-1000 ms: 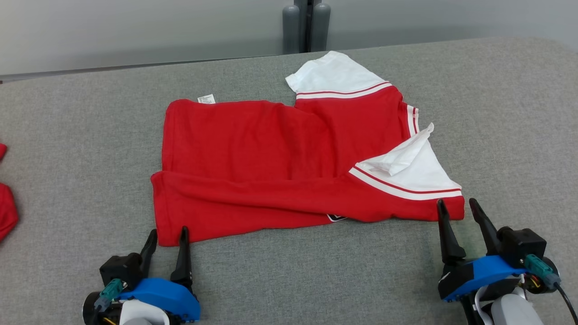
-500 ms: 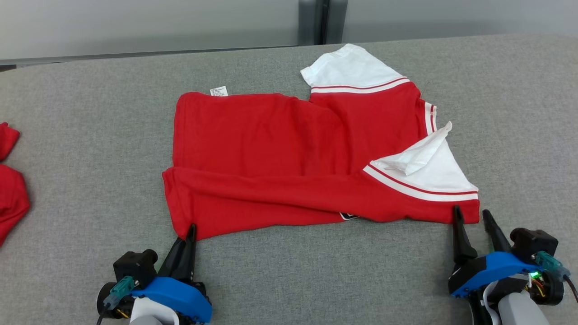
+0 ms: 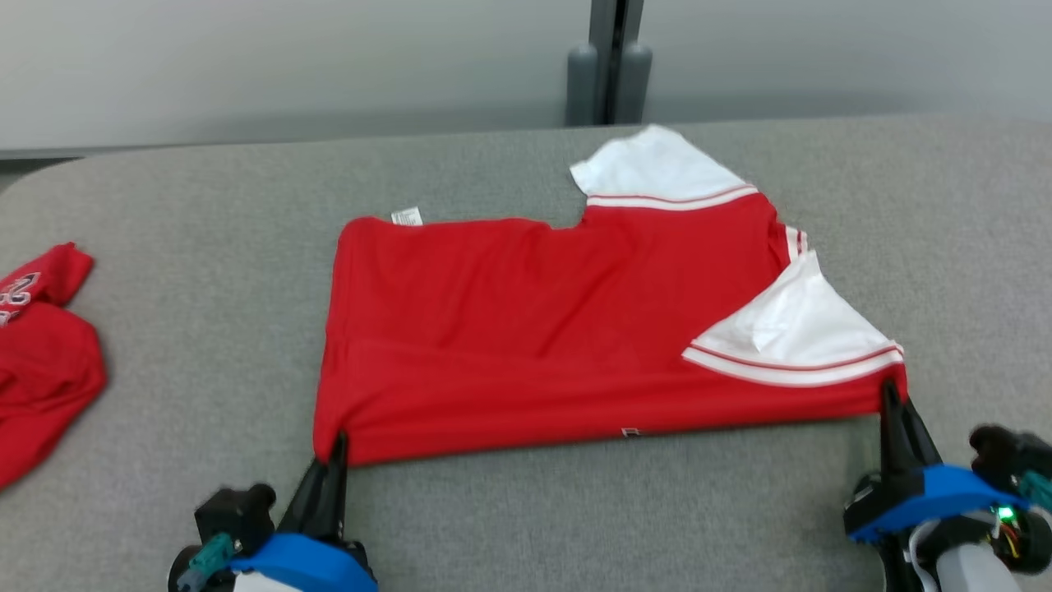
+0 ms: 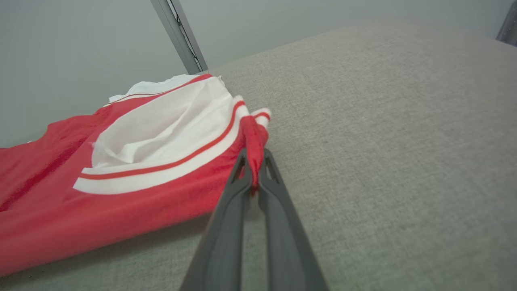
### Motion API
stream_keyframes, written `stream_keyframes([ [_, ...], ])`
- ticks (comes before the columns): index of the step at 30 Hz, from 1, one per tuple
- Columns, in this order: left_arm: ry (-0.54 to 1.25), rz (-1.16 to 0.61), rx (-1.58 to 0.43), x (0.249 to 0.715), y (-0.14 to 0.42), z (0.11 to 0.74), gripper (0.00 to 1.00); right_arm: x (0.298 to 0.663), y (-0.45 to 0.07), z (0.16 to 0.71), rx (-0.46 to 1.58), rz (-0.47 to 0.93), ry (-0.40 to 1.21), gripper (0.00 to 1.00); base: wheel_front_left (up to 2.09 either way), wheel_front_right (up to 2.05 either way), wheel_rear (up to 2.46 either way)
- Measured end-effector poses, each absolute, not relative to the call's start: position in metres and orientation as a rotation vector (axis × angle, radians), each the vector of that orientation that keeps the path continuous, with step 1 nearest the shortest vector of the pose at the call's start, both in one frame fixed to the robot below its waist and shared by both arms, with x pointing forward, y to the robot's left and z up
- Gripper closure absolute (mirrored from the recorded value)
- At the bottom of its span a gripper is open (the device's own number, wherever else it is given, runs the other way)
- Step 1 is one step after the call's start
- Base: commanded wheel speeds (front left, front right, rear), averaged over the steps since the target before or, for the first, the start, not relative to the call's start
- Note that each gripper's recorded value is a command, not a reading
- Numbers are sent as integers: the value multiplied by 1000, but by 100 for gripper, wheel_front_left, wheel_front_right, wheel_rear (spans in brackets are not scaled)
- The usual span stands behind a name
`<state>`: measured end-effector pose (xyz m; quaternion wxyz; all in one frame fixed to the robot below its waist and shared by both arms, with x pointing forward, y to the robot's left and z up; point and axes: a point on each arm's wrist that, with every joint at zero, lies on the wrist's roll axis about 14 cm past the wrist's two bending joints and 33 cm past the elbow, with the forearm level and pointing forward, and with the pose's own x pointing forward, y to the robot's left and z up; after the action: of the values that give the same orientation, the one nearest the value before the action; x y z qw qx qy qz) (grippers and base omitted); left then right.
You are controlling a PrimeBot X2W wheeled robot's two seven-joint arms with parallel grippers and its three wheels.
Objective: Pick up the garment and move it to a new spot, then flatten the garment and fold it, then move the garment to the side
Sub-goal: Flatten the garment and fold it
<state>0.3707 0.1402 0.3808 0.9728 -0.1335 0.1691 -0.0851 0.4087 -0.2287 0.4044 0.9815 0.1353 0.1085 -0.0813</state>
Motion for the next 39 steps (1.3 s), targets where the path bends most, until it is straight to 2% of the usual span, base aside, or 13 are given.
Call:
stream_keyframes([
  [11,394,-166,-273,302,135,370,100,359,-230,404,265,-167,228,100,0,0,0],
  [12,412,-150,-284,294,136,365,61,349,-227,394,276,-165,260,100,0,0,0],
  [13,412,-150,-284,294,136,365,0,349,-227,394,276,-165,260,52,0,0,0],
  [14,420,-148,-285,292,135,363,0,345,-225,390,276,-161,277,0,0,0,0],
  [19,404,-118,-272,303,144,365,0,350,-226,393,241,-149,269,0,0,0,0],
  [30,280,-140,-194,421,162,398,0,418,-204,413,163,-50,194,0,0,0,0],
  [34,289,-150,-167,461,167,397,0,439,-192,411,139,-4,193,0,0,0,0],
  [39,377,-154,-143,480,170,372,0,459,-182,409,109,36,193,0,0,0,0],
])
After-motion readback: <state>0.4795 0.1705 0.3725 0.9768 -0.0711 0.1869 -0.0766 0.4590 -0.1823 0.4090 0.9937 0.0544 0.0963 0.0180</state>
